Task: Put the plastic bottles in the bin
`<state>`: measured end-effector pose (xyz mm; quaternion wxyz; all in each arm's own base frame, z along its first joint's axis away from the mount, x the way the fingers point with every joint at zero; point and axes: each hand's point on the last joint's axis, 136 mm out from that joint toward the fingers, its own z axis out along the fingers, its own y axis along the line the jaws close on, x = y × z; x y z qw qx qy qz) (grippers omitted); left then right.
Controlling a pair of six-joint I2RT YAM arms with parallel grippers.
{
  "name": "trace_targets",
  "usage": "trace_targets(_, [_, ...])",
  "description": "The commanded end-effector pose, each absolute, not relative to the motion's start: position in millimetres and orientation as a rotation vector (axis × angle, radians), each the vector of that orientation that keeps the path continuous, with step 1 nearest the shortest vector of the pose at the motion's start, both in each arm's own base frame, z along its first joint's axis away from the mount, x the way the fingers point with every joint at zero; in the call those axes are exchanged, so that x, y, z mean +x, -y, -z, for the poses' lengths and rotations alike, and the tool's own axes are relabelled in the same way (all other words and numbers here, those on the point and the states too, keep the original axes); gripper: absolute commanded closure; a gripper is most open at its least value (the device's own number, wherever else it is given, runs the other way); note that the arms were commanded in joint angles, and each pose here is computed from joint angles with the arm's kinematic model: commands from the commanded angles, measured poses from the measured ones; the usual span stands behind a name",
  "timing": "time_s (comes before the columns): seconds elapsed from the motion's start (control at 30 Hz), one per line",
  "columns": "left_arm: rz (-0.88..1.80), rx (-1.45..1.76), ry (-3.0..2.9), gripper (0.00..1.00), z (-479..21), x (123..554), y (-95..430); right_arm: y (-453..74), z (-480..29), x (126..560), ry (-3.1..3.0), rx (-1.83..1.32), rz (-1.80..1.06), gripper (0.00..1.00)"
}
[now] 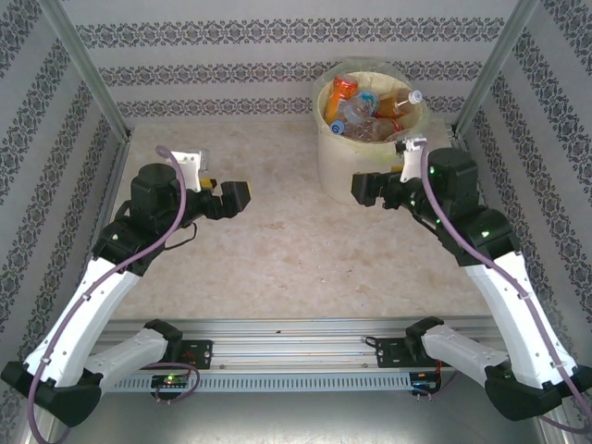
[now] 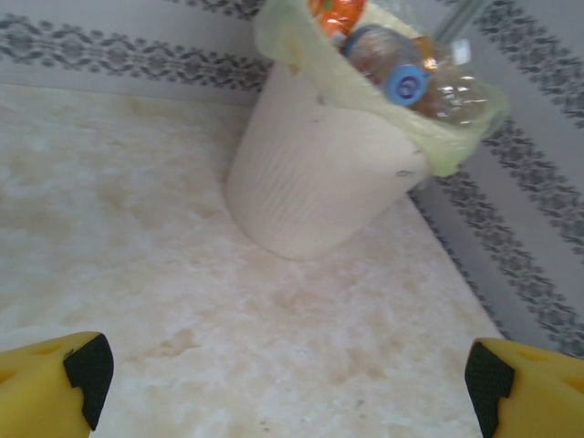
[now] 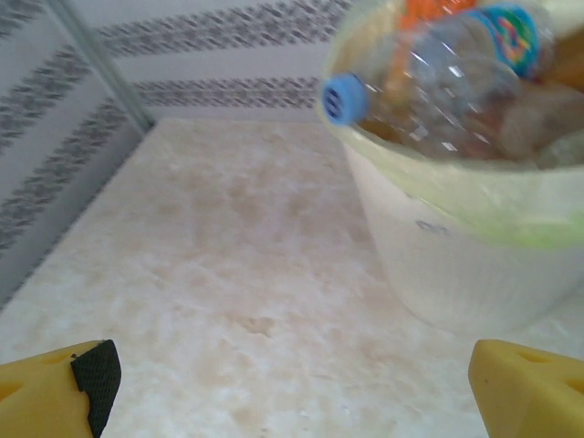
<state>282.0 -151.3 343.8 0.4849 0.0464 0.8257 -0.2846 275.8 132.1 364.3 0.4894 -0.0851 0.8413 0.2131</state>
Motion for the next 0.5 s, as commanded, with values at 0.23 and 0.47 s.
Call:
trace_targets(0.23, [0.197, -0.059, -2.026, 0.00, -266, 271, 70, -58, -279, 279, -1.986, -0.046, -0.088, 0.02])
trace_targets(0.47, [-0.071, -0.123, -2.032, 0.00, -215, 265, 30, -20, -220, 279, -1.935, 0.048, 0.071, 0.02])
